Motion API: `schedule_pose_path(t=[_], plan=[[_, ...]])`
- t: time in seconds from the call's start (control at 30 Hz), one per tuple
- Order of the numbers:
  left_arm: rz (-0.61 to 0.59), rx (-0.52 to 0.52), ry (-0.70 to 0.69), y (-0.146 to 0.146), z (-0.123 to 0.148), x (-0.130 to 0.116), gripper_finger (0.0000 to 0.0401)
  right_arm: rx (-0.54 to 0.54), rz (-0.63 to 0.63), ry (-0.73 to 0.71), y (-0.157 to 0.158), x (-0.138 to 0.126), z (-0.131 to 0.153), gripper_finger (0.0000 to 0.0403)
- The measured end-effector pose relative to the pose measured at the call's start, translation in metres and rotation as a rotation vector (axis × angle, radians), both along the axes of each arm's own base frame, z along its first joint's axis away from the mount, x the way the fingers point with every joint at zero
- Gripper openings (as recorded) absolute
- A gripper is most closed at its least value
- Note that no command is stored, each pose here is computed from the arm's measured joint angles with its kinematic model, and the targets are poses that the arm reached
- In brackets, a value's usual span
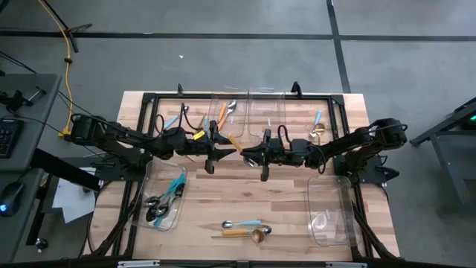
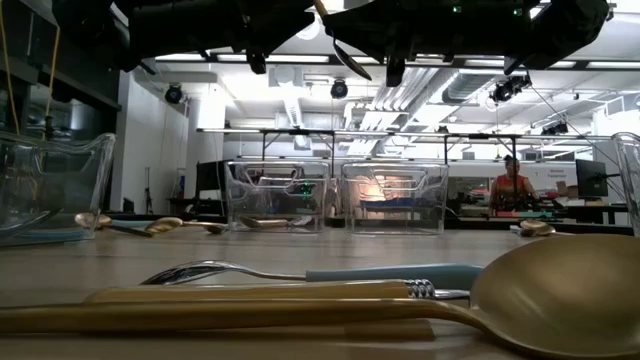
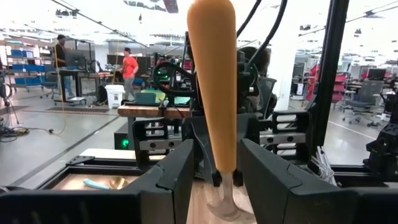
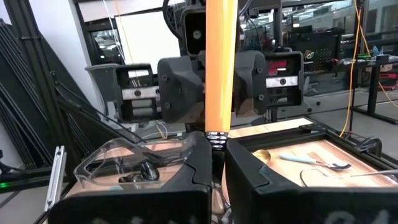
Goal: Sort silverware by color (type)
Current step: Put the yellow spoon into the top left transparent bin
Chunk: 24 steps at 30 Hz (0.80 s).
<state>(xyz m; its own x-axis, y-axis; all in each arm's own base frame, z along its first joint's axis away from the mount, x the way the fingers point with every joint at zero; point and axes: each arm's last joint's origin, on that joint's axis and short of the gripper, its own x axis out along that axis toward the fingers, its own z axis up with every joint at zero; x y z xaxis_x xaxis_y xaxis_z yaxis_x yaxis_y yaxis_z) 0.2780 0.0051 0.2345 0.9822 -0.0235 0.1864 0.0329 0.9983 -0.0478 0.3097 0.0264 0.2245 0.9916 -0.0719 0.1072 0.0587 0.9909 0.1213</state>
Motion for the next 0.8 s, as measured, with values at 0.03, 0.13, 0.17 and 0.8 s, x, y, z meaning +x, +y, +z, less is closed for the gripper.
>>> schedule_pose_path(t=[0.03, 0.13, 0.17, 0.8], plan=[[-0.001, -0.006, -0.002, 0.0, 0.0, 0.0, 0.012, 0.0, 0.0, 0.005, 0.0, 0.0, 0.0, 0.0005], [-0.008, -0.037, -0.024, 0.0, 0.002, 0.0, 0.012, -0.001, 0.0, 0.012, 0.0, 0.0, -0.001, 0.0005], [-0.014, -0.042, -0.027, 0.0, 0.003, -0.001, 0.012, -0.001, 0.0, 0.013, 0.0, 0.0, -0.001, 0.0005], [-0.042, -0.073, -0.051, -0.002, 0.005, -0.001, 0.012, 0.016, 0.046, 0.087, 0.002, 0.011, 0.006, 0.0005]])
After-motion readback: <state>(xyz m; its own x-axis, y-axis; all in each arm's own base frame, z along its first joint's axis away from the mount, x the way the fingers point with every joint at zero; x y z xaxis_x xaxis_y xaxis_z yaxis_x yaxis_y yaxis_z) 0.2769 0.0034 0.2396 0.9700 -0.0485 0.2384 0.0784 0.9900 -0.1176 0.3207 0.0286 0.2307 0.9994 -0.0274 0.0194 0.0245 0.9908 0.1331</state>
